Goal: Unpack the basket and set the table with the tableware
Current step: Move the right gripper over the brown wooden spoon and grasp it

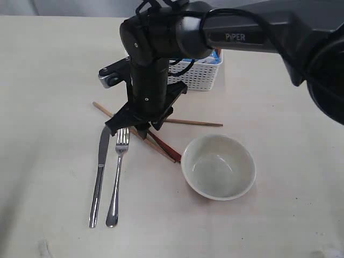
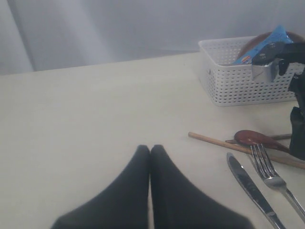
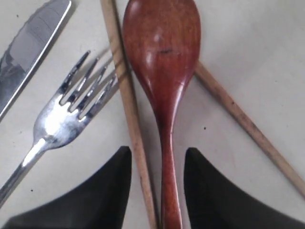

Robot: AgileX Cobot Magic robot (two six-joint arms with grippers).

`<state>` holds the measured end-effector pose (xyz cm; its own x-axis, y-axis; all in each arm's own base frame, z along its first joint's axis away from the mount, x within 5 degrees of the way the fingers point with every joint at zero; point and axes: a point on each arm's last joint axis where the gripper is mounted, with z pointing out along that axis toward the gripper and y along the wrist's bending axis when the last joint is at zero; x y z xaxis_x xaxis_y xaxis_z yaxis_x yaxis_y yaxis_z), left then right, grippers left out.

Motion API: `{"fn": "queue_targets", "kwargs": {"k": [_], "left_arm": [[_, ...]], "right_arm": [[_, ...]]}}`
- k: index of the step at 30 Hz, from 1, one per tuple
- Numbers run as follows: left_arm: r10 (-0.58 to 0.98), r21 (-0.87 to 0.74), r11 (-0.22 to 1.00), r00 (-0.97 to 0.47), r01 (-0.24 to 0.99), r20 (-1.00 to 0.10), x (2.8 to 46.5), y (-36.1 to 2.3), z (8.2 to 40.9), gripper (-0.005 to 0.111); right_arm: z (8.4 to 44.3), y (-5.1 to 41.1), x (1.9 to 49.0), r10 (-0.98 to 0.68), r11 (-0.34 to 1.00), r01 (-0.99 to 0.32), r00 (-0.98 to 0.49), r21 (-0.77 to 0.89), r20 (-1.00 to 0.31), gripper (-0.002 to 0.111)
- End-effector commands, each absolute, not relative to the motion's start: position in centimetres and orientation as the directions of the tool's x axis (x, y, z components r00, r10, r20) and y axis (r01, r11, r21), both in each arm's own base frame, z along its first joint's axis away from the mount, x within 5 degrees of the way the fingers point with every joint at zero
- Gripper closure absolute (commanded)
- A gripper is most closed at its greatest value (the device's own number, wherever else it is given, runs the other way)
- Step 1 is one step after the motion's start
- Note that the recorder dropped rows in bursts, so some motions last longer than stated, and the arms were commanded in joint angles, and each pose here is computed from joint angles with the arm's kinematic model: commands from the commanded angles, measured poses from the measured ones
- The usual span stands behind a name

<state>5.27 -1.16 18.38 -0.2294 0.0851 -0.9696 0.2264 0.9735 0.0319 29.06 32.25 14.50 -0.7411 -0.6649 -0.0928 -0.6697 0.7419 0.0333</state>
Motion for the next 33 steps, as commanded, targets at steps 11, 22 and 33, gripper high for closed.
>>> {"fn": "queue_targets", "kwargs": {"k": [11, 22, 33], "left_arm": [[0.076, 0.024, 0.973, -0.219, 0.231, -0.973, 5.3, -1.2, 18.4, 0.106], [0.076, 0.024, 0.973, -0.219, 0.231, -0.973, 5.3, -1.2, 18.4, 0.106], [0.076, 0.024, 0.973, -0.219, 0.231, -0.973, 5.3, -1.2, 18.4, 0.106]], "right_arm": [[12.7, 32.4, 30.0, -0.681, 0.729, -0.685, -0.723, -0.014, -0.118, 0.073], [12.3, 32.3, 29.9, -0.691, 0.721, -0.693, -0.716, -0.017, -0.096, 0.096], [15.4, 32.1, 29.8, -0.698, 0.710, -0.704, -0.700, -0.020, -0.152, 0.109]]}}
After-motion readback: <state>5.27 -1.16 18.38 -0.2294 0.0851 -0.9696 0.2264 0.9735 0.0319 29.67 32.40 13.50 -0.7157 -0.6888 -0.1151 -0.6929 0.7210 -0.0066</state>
